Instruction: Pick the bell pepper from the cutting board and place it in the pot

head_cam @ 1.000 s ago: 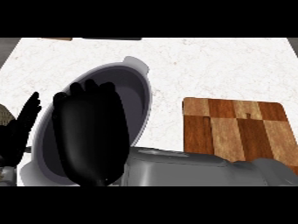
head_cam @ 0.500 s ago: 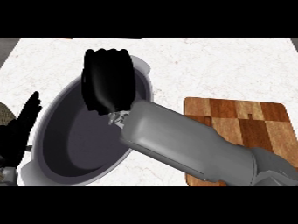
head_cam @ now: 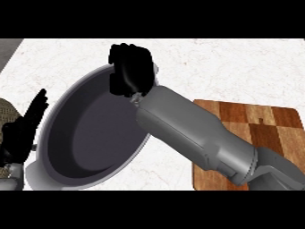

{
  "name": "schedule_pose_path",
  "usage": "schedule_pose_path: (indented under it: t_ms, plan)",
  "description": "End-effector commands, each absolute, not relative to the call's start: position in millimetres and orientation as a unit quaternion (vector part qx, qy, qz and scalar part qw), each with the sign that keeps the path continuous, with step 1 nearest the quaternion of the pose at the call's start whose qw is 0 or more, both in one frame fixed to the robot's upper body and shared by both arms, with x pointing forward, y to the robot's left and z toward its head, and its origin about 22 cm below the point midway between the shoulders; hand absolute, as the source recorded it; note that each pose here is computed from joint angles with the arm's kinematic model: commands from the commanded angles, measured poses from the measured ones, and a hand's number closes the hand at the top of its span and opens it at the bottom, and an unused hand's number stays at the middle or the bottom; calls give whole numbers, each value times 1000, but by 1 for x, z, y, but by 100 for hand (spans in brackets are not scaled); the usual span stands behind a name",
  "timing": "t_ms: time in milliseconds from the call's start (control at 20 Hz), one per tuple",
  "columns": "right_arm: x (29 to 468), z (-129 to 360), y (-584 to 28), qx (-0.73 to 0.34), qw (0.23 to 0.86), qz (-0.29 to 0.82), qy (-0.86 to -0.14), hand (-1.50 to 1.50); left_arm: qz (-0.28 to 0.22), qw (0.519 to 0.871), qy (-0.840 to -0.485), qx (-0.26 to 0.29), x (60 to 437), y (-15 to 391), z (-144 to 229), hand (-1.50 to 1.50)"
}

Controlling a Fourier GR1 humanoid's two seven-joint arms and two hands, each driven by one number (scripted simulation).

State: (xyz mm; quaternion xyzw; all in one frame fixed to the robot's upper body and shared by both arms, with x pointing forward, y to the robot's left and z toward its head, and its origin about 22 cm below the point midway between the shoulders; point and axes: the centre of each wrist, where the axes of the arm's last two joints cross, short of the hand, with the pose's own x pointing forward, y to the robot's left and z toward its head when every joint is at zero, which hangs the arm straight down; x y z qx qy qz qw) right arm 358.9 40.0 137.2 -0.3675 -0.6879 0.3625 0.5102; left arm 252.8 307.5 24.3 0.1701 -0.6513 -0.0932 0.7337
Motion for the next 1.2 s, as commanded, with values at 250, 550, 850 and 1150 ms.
schedule_pose_path:
  t_ms: [250, 550, 850, 1150]
  plan:
    - [382, 125, 23, -301, 543, 324, -714, -150, -92, 737, -645, 181, 260, 312, 29, 0]
    - [365, 144, 32, -225, 509, 185, -810, -150, -88, 734, -648, 183, 262, 311, 33, 0]
    - [359, 163, 35, -149, 539, 111, -821, -150, -87, 739, -641, 187, 254, 328, 22, 0]
    - [344, 132, 9, -77, 565, 114, -814, -150, -69, 746, -629, 208, 225, 325, 16, 0]
